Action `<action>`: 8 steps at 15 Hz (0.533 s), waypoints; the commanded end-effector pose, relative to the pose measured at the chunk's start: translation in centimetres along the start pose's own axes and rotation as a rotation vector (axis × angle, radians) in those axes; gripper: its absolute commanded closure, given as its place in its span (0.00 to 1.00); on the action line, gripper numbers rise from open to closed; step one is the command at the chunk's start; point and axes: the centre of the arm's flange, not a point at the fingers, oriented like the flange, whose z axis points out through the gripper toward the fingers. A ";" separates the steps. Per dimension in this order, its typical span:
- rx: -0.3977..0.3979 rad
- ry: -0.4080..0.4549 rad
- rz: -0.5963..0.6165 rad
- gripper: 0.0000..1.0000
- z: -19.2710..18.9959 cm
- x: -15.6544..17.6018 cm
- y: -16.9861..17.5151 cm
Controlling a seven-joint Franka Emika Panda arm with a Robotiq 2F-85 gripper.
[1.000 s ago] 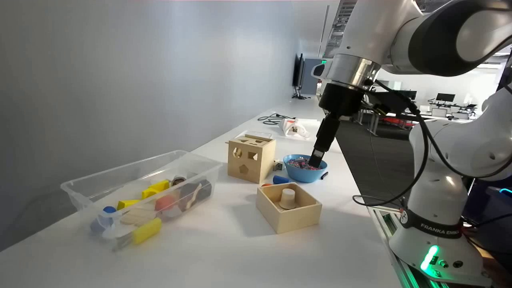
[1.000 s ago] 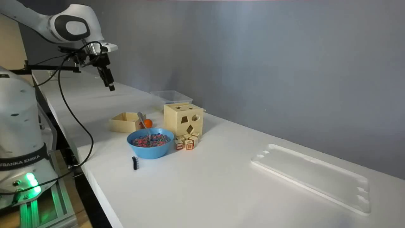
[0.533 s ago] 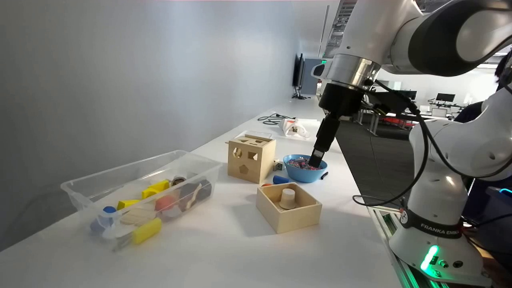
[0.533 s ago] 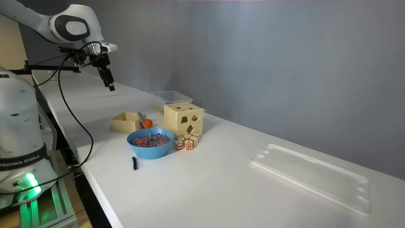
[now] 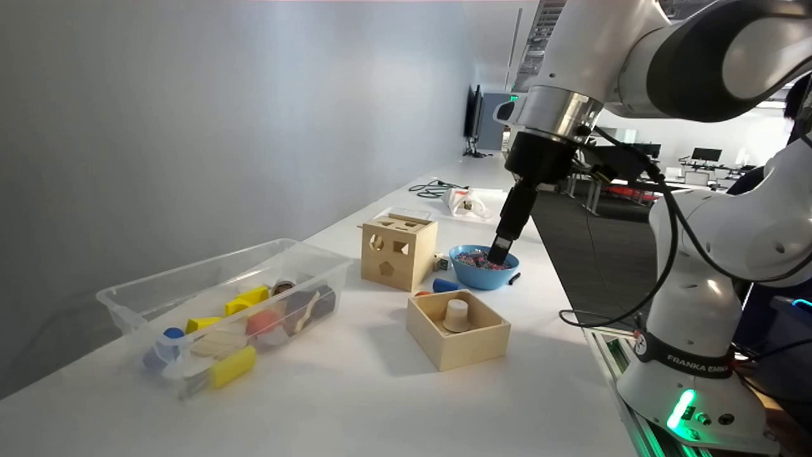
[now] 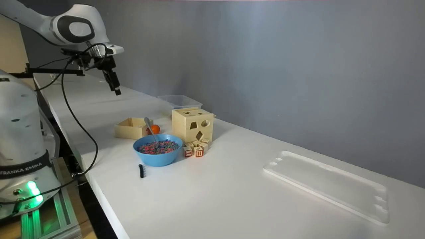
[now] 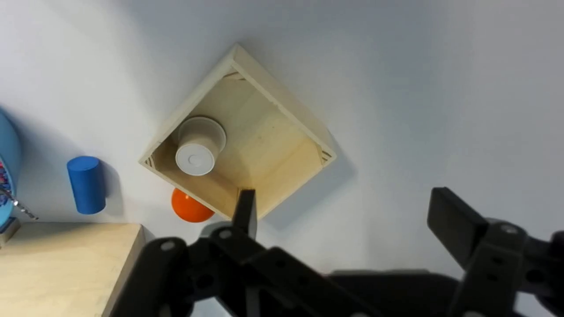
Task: Put the orange ball inside the small wooden box
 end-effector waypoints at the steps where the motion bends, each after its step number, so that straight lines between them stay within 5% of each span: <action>1: 0.001 0.071 0.130 0.00 1.9 2.3 1.0; 4: -0.004 0.130 0.301 0.00 2.5 5.0 3.7; 8: -0.067 0.071 0.517 0.00 5.7 6.8 7.7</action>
